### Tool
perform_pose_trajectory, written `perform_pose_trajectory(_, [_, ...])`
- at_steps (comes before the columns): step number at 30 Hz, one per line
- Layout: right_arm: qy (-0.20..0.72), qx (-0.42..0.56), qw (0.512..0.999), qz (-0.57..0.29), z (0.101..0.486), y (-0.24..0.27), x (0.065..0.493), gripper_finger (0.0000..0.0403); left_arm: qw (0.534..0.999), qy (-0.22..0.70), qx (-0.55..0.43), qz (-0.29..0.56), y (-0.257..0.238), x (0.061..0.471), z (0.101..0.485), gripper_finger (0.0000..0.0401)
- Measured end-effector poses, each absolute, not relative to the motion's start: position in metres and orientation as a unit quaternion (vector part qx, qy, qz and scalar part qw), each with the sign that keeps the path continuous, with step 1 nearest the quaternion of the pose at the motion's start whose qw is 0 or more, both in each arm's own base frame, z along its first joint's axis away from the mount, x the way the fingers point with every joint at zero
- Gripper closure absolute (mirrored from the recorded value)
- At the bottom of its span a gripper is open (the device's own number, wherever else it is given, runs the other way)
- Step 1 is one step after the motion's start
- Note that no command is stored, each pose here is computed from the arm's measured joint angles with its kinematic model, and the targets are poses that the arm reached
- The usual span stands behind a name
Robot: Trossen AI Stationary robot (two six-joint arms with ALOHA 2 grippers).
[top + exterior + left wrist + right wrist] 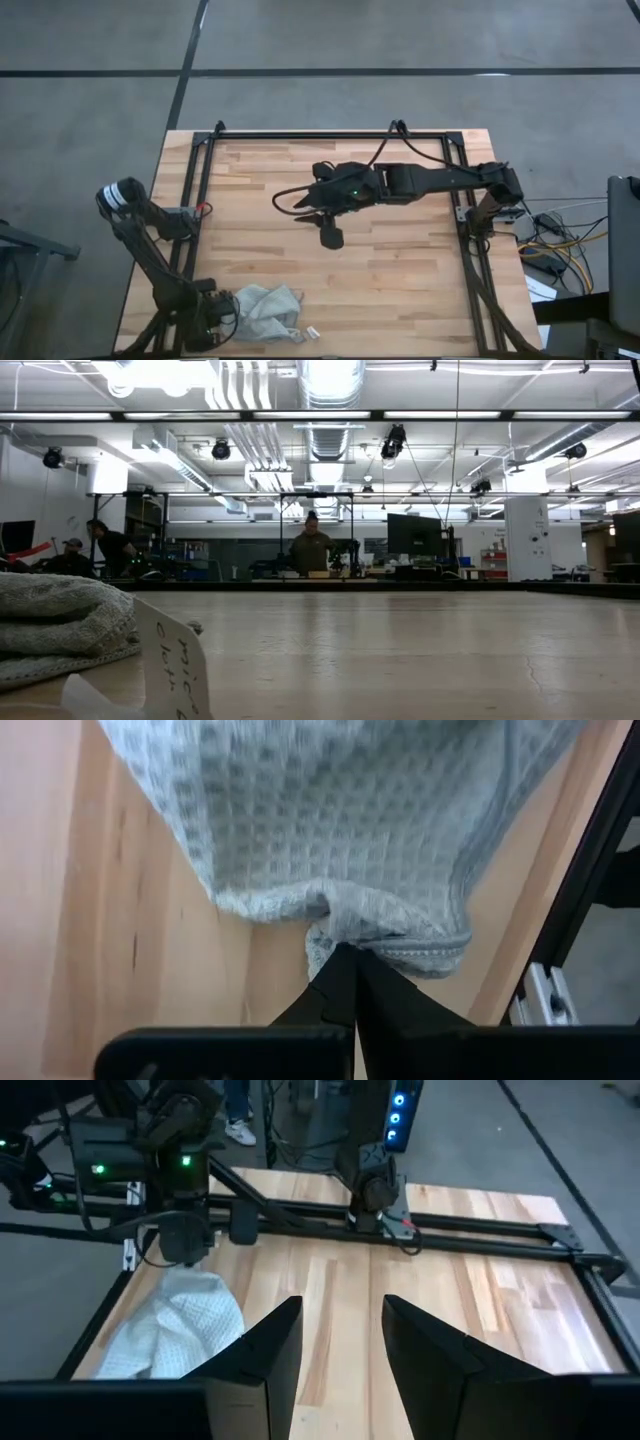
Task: Fold microfiber towels
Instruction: Prepare the microfiber cloth on the table
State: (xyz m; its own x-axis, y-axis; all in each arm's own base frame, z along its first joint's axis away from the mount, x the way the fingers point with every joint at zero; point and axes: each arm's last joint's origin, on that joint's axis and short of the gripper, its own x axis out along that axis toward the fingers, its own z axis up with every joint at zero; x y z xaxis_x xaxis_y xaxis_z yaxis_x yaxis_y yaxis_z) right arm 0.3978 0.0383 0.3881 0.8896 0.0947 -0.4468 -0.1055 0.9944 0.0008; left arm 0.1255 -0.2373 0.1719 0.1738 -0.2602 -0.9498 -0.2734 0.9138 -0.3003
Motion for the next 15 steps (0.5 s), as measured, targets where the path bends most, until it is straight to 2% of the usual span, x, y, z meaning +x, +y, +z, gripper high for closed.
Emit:
perform_pose_trajectory(6, [0.214, -0.030, 0.976, -0.015, 0.399, 0.034, 0.389, 0.0263, 0.754, 0.628, -0.194, -0.001, -0.233, 0.133, 0.174, 0.0401])
perform_pose_trajectory(15, [0.216, -0.037, 0.975, -0.043, 0.414, 0.031, 0.371, 0.0267, 0.768, 0.619, -0.163, -0.013, -0.218, 0.156, 0.174, 0.0401])
